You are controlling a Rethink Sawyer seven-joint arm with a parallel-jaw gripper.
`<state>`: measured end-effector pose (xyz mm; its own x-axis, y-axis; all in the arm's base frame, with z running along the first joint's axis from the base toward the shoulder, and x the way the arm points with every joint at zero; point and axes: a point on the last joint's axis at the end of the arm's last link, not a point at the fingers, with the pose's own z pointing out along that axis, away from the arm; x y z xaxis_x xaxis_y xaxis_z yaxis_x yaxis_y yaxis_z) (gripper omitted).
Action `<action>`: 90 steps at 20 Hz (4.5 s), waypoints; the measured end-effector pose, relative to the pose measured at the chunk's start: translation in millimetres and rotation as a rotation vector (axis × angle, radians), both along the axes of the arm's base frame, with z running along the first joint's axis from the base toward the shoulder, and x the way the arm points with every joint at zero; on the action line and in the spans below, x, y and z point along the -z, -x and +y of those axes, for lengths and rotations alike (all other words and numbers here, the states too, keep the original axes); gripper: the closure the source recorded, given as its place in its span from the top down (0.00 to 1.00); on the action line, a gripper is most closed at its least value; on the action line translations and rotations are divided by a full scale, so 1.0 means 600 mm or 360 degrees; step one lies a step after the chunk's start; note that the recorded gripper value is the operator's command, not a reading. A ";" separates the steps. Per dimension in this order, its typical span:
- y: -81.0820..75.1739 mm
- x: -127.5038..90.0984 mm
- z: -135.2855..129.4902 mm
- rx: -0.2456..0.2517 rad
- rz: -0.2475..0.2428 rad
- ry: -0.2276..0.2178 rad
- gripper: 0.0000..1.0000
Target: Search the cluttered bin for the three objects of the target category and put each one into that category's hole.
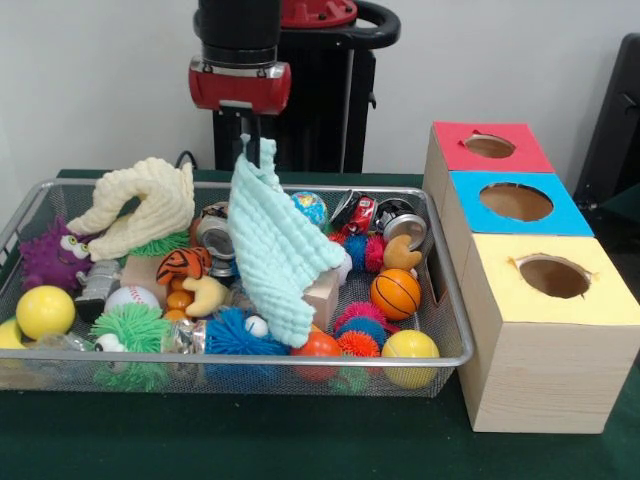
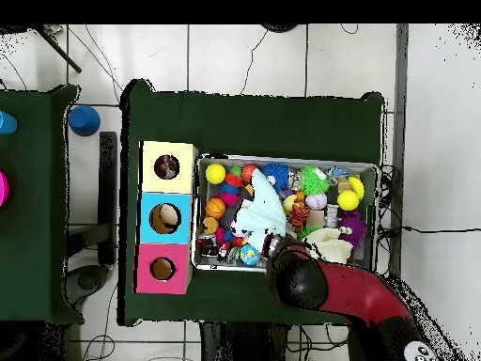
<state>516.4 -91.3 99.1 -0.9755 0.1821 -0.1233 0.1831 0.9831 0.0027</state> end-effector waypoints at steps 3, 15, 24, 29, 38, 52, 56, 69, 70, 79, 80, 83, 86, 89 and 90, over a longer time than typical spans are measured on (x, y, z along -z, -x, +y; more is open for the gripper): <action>0.004 0.000 -0.014 0.0006 0.0010 -0.0007 0.00; 0.018 -0.014 -0.073 -0.0014 0.0036 -0.0017 0.00; 0.024 -0.052 -0.127 0.0015 0.0048 -0.0006 0.00; 0.028 -0.065 -0.152 0.0018 0.0052 0.0000 0.00; 0.049 -0.052 -0.194 -0.0013 0.0060 -0.0004 0.00; 0.129 0.033 -0.224 -0.0205 0.0153 -0.0004 0.00; 0.134 0.027 -0.230 -0.0197 0.0137 -0.0018 0.00; 0.152 -0.014 -0.285 -0.0166 0.0165 -0.0007 0.00; 0.152 -0.015 -0.286 -0.0166 0.0167 -0.0007 0.00; 0.146 -0.025 -0.288 -0.0191 0.0182 -0.0027 0.00; 0.145 -0.025 -0.288 -0.0194 0.0181 -0.0028 0.00; 0.141 -0.027 -0.288 -0.0202 0.0174 -0.0032 0.00; 0.136 -0.029 -0.284 -0.0217 0.0166 -0.0036 0.00; 0.129 -0.028 -0.276 -0.0238 0.0158 -0.0050 0.00; 0.128 -0.028 -0.275 -0.0241 0.0157 -0.0053 0.00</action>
<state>439.5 -256.3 115.8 -0.9992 0.0347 -0.0218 0.0342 0.9991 0.0251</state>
